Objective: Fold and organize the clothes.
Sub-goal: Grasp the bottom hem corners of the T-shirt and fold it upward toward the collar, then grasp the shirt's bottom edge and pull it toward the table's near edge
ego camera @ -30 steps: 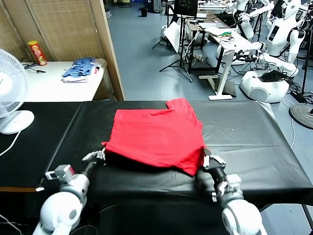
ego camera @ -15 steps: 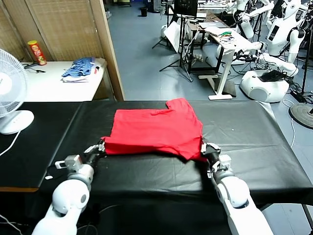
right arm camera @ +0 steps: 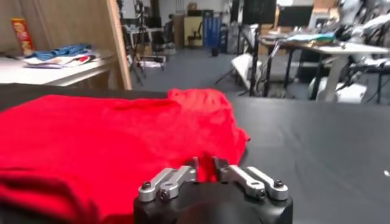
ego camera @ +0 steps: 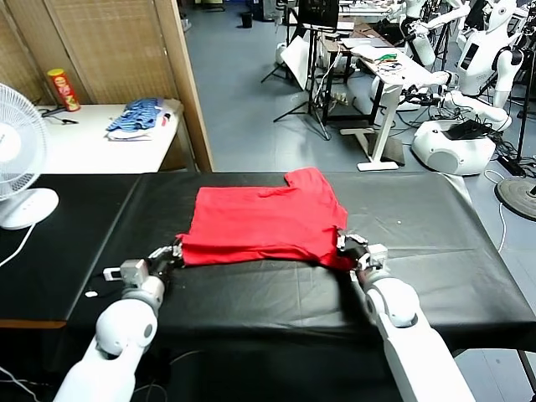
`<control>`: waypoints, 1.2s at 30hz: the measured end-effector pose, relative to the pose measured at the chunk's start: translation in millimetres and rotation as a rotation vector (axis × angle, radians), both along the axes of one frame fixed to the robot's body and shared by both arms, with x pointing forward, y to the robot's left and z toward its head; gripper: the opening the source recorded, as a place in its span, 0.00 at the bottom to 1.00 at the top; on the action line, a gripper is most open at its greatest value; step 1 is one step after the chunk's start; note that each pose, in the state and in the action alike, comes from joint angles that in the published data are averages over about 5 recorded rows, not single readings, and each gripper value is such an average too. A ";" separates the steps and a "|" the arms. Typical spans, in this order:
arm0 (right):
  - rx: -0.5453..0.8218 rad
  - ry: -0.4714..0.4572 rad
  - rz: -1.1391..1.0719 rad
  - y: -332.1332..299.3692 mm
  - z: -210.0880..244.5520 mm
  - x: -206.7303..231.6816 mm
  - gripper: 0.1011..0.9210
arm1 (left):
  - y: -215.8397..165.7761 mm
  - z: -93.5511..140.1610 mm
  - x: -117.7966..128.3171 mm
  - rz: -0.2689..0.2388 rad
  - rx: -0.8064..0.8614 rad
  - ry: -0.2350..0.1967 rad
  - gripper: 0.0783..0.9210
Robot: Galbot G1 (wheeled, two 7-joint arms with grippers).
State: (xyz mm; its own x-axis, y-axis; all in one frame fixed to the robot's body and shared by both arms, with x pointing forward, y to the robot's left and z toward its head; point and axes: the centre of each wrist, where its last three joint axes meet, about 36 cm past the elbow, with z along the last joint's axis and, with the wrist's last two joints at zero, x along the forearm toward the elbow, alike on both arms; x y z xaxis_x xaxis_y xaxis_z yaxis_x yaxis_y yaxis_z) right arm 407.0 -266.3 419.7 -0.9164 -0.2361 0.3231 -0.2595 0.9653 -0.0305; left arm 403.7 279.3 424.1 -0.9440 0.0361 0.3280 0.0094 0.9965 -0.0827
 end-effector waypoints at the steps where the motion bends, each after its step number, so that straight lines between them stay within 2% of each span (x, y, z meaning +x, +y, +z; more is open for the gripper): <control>1: -0.006 0.002 0.002 -0.6 0.1 -6.3 0.85 | -0.2 -0.3 -2.2 -0.003 0.000 0.001 0.70; 5: -0.021 0.019 0.005 -1.4 -6.4 -24.8 0.83 | -1.0 -3.1 -12.2 -0.014 -0.015 0.016 0.84; 13: -0.031 0.049 0.010 3.2 -21.5 -34.3 0.64 | 0.3 -12.4 -23.5 -0.028 -0.104 0.072 0.85; 16: -0.027 0.064 0.006 4.6 -28.5 -33.8 0.51 | 0.8 -17.2 -23.3 -0.027 -0.124 0.089 0.85; 20: -0.022 0.082 -0.002 4.2 -36.2 -32.9 0.26 | 1.7 -23.4 -21.3 -0.022 -0.144 0.105 0.82; 22: -0.019 0.086 -0.005 4.0 -39.0 -32.7 0.13 | 2.2 -25.7 -19.8 -0.021 -0.158 0.111 0.78; 25: -0.015 0.084 -0.010 3.9 -40.1 -32.1 0.04 | 3.1 -28.7 -17.4 -0.017 -0.170 0.118 0.65; 33: -0.002 0.093 -0.024 0.2 -27.2 -33.6 0.03 | 3.7 -33.9 -13.4 -0.002 -0.143 0.124 0.14; 36: 0.002 0.112 -0.030 -4.2 -19.4 -36.4 0.03 | 1.3 -33.9 -17.4 0.001 -0.085 0.121 0.06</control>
